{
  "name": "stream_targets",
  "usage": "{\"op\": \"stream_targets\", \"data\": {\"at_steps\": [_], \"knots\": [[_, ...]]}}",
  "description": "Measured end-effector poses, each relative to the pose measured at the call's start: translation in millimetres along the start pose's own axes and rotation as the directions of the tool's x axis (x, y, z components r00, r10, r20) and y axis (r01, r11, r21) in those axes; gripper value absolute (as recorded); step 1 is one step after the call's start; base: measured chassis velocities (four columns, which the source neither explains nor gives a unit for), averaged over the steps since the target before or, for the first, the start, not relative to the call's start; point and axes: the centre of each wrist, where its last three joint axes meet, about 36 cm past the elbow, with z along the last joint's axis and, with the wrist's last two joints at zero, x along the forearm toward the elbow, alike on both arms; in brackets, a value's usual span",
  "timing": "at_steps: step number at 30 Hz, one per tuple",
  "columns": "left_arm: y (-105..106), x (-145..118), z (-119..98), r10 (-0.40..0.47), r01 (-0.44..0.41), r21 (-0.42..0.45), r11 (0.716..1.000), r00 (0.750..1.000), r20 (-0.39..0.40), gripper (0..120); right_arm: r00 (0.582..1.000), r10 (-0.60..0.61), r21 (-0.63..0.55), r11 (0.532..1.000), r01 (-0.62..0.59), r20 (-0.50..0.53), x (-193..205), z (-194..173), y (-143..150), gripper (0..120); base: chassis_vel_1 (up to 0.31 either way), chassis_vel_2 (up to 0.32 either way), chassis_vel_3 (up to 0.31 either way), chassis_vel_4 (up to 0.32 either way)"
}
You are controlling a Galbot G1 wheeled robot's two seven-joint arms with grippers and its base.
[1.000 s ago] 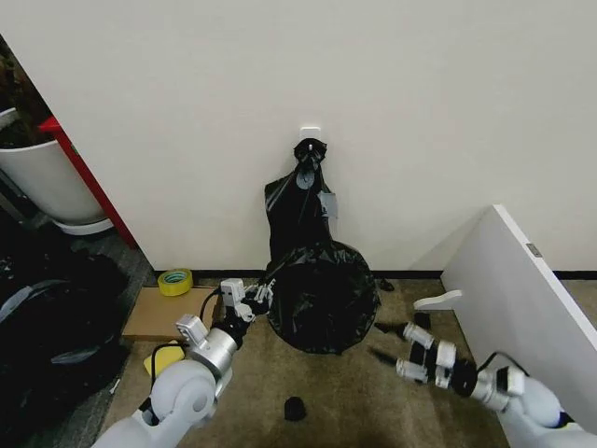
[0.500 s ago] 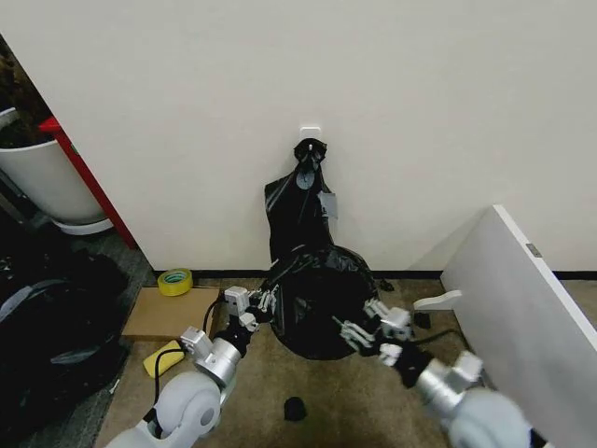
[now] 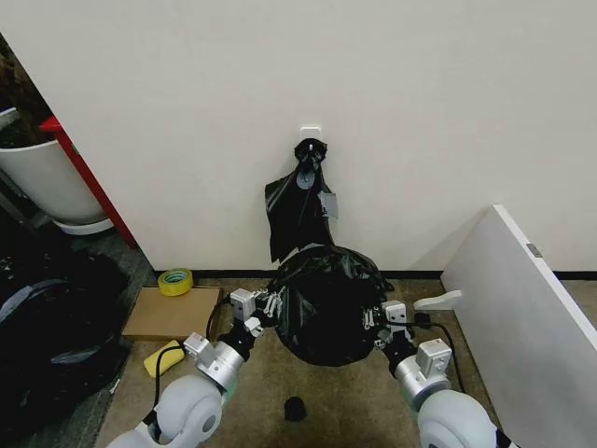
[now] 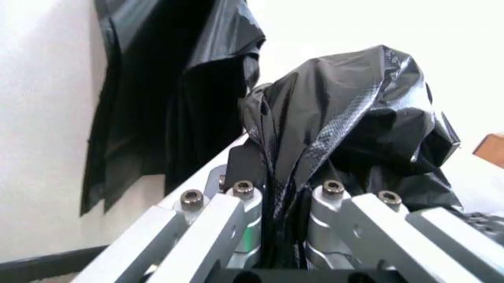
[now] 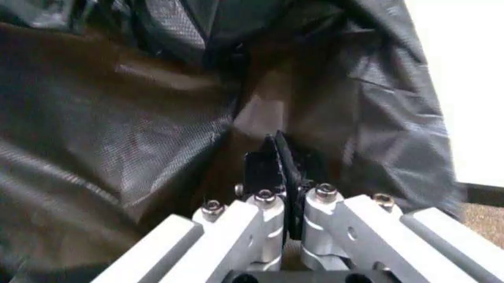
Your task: Place the garbage bag over the trash bin.
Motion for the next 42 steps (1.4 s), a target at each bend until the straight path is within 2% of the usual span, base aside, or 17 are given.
{"op": "stream_targets", "data": {"at_steps": [15,22,27,29,33,37,42], "knots": [[-16,6,14,0.055,-0.053,0.044,0.998,0.998,-0.043,5,1.0,0.004,-0.021,1.0,-0.004,0.008,-33,8,8,0,0.0,0.0,0.0,0.0],[-23,9,18,0.076,-0.073,0.06,0.996,0.996,-0.055,5,0.999,0.05,-0.009,0.999,-0.051,-0.021,-57,19,8,0,0.0,0.0,0.0,0.0],[-24,10,18,0.086,-0.083,0.065,0.994,0.995,-0.057,5,0.995,0.099,0.06,0.993,-0.097,-0.024,-70,26,2,0,0.0,0.0,0.0,0.0],[-24,10,18,0.091,-0.087,0.065,0.994,0.994,-0.057,5,0.992,0.127,0.141,0.982,-0.123,-0.016,-71,34,-6,0,0.0,0.0,0.0,0.0],[-23,9,18,0.09,-0.086,0.061,0.994,0.994,-0.057,5,0.991,0.13,0.171,0.977,-0.125,-0.016,-65,37,-8,0,0.0,0.0,0.0,0.0],[-19,7,20,0.086,-0.083,0.055,0.995,0.995,-0.058,5,0.996,0.087,0.144,0.986,-0.086,-0.003,-52,32,-1,0,0.0,0.0,0.0,0.0],[-13,4,24,0.074,-0.071,0.046,0.996,0.995,-0.062,5,0.993,-0.105,-0.035,0.994,0.107,0.05,-28,18,20,0,0.0,0.0,0.0,0.0]]}}
